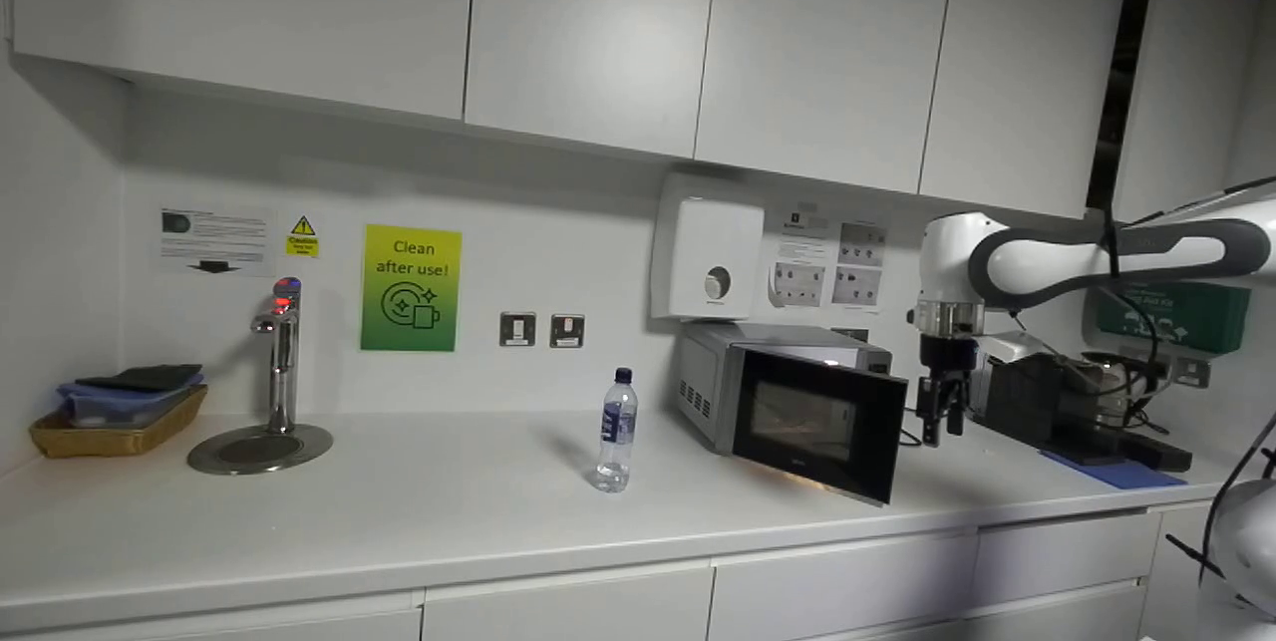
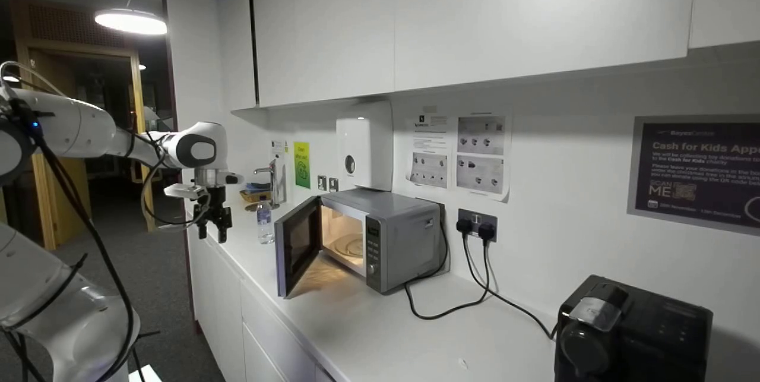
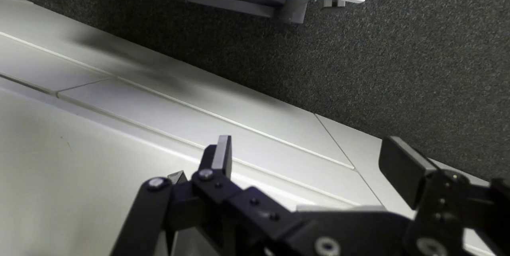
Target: Close the microwave door
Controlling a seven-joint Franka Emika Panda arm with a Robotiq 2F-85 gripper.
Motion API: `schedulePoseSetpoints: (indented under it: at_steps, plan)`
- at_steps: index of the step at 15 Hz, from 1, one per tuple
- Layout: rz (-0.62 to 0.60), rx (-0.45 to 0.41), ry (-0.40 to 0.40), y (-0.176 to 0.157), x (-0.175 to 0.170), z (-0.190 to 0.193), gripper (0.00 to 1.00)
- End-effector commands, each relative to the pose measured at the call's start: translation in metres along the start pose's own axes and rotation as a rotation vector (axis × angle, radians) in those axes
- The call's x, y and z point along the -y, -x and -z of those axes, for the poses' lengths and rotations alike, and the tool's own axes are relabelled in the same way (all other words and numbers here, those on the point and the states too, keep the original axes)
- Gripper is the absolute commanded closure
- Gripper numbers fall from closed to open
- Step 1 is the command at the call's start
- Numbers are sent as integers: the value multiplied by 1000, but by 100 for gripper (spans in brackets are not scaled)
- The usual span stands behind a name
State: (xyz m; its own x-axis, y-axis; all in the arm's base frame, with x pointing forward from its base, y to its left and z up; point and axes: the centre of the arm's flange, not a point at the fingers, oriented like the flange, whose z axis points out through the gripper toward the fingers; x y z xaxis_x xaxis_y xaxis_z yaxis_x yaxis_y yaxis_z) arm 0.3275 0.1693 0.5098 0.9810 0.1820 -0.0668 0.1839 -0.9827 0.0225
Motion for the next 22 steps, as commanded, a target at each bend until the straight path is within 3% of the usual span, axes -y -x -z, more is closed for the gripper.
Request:
schedulePoseSetpoints:
  at_steps: [1,8,16,22]
  plan:
    - [23,-57,42,-14,7,3,0]
    - [112,-188,116,-17,-19,18,0]
    - [231,-314,-21,-28,-42,21,0]
    - [304,-327,-110,-36,-45,12,0]
